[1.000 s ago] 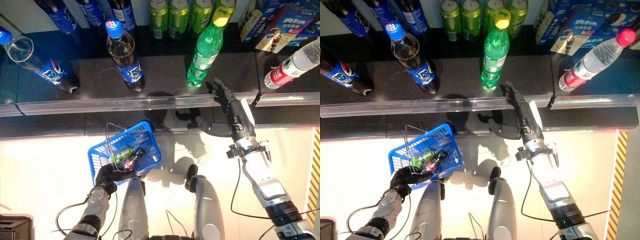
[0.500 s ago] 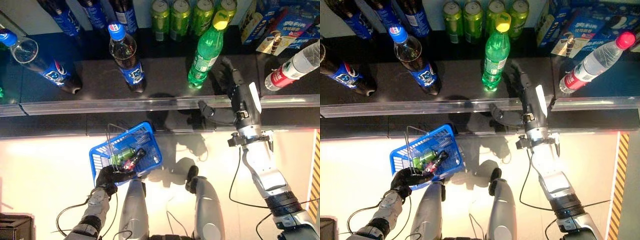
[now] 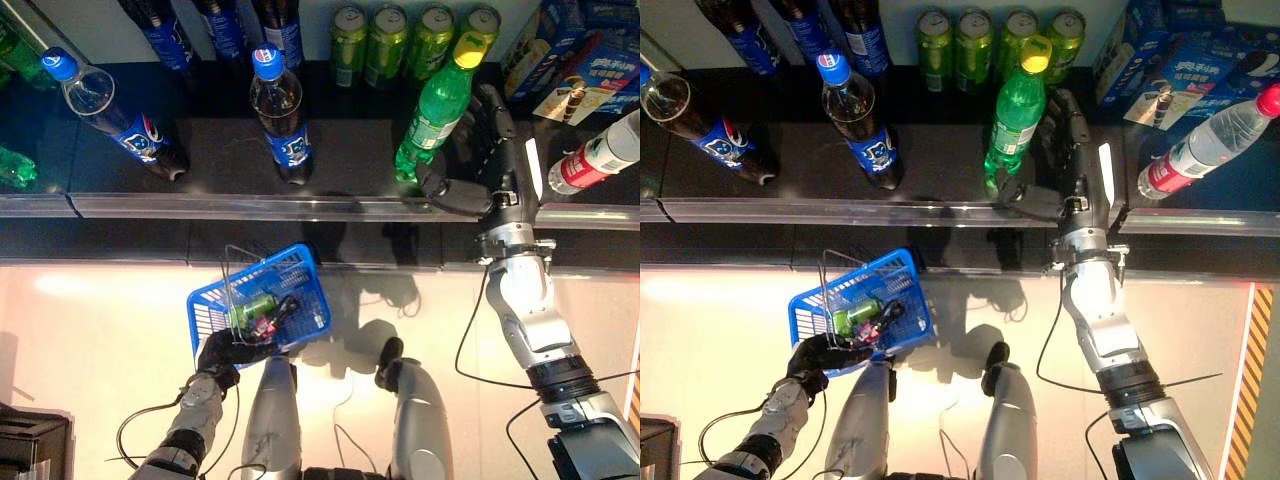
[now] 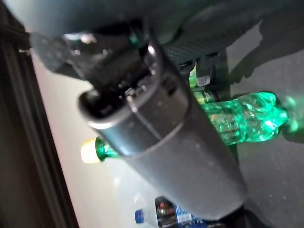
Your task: Pick up the drink and place into the basket.
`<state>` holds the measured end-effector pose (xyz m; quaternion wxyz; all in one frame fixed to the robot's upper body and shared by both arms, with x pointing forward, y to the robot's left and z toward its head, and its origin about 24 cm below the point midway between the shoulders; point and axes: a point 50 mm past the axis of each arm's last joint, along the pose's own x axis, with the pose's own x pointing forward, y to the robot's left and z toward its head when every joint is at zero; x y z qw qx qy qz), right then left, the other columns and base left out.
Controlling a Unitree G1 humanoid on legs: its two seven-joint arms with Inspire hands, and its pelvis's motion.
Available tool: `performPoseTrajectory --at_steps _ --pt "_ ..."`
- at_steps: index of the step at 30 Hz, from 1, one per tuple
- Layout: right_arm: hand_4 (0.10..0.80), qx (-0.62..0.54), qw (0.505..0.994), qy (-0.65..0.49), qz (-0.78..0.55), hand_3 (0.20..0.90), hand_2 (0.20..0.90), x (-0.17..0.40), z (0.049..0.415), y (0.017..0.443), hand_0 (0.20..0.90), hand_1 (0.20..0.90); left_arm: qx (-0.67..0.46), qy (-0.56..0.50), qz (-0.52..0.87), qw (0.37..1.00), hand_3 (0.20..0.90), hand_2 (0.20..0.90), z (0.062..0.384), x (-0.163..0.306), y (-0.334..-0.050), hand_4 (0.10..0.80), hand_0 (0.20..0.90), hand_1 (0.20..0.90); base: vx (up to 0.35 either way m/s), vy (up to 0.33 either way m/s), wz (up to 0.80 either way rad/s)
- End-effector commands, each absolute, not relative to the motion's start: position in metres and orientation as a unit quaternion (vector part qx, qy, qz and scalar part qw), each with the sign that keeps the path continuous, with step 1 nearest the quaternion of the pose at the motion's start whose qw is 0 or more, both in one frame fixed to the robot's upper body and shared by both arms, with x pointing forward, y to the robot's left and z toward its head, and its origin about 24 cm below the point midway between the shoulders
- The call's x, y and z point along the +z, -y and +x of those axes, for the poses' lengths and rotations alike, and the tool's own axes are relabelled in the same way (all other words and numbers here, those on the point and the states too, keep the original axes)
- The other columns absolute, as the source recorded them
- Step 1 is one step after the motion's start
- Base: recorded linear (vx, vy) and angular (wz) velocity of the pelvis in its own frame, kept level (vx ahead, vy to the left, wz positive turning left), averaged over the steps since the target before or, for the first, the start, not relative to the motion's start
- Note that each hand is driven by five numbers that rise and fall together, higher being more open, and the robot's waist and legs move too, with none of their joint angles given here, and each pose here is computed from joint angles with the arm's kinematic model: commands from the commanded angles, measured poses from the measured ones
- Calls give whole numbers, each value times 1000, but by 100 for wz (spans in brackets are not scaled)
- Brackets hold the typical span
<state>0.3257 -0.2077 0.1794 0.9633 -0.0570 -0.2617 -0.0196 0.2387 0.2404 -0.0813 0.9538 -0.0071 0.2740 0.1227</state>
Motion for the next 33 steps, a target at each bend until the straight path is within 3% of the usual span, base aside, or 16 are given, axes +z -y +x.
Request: performPoseTrajectory --at_steps 1,27,28,29,30,31,33 --pt "800 -45 920 390 -20 900 900 253 321 221 900 900 123 -245 25 961 200 300 226 -75 -256 100 300 300 0 0 0" --pt "800 3 943 333 -21 900 900 285 360 204 900 900 77 -248 44 965 200 300 232 -73 -245 100 300 300 5 2 3" --pt "764 9 944 330 -21 864 869 285 361 202 869 869 75 -248 45 965 200 300 233 -73 -244 100 300 300 0 0 0" --pt "652 13 945 327 -21 752 773 284 362 200 773 773 74 -248 46 965 200 300 233 -73 -244 100 300 300 0 0 0" --pt "652 14 945 327 -21 752 773 284 362 200 773 773 74 -248 46 965 200 300 233 -73 -244 100 300 300 0 0 0" --pt "127 21 946 323 -20 227 324 284 364 198 324 324 73 -248 47 965 200 300 232 -73 -244 100 300 300 0 0 0" --pt "100 27 947 321 -16 200 300 284 365 197 300 300 73 -248 47 965 200 300 233 -73 -244 100 300 300 0 0 0"
